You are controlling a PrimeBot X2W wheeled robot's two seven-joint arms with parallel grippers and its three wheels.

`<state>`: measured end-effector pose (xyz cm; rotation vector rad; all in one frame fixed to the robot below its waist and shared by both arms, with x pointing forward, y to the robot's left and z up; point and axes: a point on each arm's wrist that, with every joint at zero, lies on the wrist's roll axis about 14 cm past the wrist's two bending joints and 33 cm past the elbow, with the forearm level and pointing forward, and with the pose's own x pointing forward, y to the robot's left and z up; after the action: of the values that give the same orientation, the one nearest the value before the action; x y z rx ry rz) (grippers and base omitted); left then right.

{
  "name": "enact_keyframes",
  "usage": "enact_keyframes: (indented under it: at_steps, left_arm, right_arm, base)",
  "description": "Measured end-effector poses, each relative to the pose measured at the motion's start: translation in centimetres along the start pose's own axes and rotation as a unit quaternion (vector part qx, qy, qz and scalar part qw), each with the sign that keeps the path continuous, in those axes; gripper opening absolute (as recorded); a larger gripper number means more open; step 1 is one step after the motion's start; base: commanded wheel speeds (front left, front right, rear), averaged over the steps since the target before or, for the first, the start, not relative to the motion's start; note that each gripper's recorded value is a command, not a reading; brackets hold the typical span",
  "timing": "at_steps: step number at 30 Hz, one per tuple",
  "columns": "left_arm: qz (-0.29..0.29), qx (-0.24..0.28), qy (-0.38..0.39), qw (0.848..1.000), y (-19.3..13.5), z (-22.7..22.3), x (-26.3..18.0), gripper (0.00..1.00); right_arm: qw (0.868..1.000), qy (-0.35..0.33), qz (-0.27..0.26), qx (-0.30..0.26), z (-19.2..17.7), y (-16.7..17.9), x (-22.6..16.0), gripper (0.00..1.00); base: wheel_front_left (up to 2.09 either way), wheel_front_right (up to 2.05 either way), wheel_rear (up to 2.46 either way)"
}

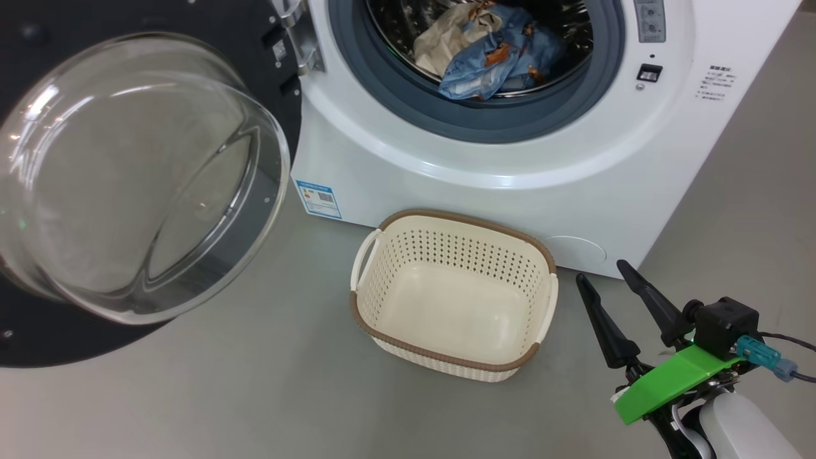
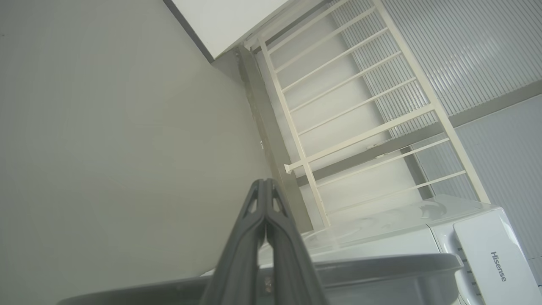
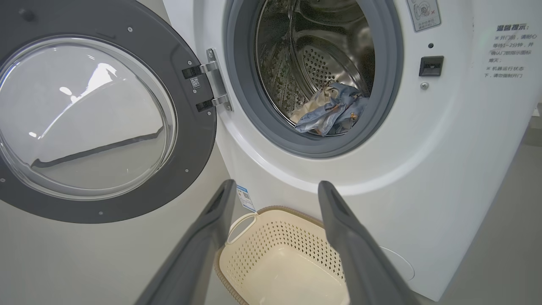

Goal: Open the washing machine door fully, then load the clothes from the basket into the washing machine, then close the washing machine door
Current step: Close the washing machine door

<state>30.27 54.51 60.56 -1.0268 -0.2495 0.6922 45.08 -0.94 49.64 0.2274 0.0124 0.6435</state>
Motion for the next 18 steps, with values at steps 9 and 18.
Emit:
enact_keyframes:
  at_steps: [9,18]
  left_arm:
    - [0.037,-0.015,0.061,0.997,2.4,-3.2,0.5,0.0]
    - [0.028,-0.02,0.144,0.989,2.4,-4.8,-0.5,0.0]
  right_arm:
    - [1.0,0.004,-0.014,0.001,-0.3,-1.0,-0.5,1.0]
    - [1.0,-0.006,-0.013,-0.003,0.6,-0.7,-0.6,1.0]
  base:
    - [0.0,0.0,0.0]
    - [0.0,0.0,0.0]
